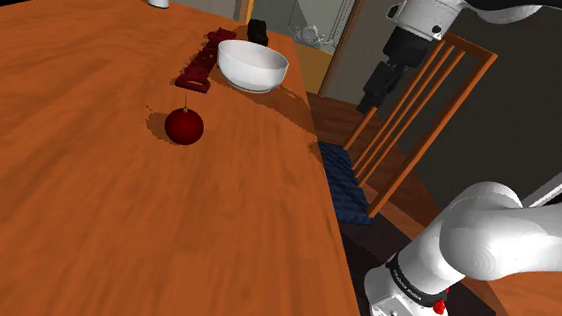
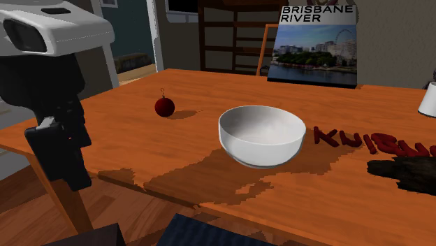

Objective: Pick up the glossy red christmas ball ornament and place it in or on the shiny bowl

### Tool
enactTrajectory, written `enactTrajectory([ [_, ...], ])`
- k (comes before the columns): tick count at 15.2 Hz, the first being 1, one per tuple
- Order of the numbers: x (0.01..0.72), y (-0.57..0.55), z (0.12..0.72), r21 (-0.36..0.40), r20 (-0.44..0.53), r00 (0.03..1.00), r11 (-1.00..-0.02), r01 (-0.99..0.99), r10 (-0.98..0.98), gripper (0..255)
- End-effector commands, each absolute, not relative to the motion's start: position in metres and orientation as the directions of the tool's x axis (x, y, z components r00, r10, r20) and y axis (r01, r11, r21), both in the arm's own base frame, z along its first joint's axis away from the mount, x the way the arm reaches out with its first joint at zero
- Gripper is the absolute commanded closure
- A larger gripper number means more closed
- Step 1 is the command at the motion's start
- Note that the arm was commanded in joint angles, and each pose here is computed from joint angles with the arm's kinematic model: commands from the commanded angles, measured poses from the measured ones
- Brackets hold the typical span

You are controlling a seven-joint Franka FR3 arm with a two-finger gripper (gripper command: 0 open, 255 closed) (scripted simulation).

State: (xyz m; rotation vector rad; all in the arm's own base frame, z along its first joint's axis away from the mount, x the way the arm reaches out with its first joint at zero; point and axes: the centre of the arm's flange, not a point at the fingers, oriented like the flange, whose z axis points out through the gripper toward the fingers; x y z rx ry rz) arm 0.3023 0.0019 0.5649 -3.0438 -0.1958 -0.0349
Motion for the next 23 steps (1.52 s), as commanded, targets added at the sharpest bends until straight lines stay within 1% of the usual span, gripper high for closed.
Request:
enactTrajectory([
  [1, 0.302, 0.002, 0.565, -0.09, 0.029, 0.992, -0.988, 0.129, 0.127, 0],
  [12, 0.35, 0.15, 0.562, 0.033, 0.097, 0.975, -0.98, 0.198, 0.2, 0],
  [23, 0.388, 0.3, 0.546, 0.158, 0.156, 0.948, -0.954, 0.255, 0.279, 0],
])
